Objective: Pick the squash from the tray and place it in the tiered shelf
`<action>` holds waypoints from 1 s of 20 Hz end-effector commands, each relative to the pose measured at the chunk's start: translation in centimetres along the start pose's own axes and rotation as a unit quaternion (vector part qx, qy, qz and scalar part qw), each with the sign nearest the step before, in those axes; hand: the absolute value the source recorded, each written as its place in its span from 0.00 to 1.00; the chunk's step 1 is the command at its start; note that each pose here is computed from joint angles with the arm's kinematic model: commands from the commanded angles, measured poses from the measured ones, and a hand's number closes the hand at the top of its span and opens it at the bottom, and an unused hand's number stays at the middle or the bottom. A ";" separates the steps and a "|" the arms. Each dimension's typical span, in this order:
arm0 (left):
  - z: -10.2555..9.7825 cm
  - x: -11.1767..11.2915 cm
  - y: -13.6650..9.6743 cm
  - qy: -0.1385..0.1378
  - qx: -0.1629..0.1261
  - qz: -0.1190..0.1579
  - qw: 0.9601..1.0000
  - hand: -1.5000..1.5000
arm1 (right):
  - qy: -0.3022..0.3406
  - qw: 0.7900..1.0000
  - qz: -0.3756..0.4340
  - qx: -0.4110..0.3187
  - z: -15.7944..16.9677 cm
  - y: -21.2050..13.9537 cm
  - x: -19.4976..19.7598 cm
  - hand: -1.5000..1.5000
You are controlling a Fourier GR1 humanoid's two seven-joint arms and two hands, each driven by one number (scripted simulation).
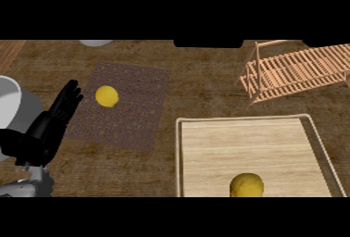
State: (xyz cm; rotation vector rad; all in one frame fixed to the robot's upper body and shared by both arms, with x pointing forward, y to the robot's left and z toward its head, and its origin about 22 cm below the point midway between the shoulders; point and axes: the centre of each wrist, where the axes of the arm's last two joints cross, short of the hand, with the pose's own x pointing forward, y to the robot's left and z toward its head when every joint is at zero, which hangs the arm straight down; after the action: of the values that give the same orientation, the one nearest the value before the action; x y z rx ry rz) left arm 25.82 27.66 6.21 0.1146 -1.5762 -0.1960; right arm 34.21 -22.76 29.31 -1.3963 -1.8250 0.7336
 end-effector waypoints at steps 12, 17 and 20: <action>-0.2 0.4 0.1 -0.002 -0.002 0.001 1.000 0.50 | -0.105 0.981 -0.007 0.161 -4.7 3.1 -2.0 1.00; 0.3 -0.4 0.8 0.007 0.002 0.006 1.000 0.50 | -0.114 0.969 0.012 0.220 -4.0 5.0 -3.4 1.00; 1.1 -0.3 -0.2 0.010 0.000 0.005 1.000 0.50 | -0.097 0.971 0.011 0.218 -4.2 7.2 -3.6 1.00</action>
State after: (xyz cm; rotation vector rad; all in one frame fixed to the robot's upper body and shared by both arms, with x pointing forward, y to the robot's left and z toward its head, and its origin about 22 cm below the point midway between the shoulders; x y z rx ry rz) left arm 25.84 27.90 5.89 0.1133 -1.5648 -0.1807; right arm 41.08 -24.53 27.21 -1.0941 -1.7116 1.2073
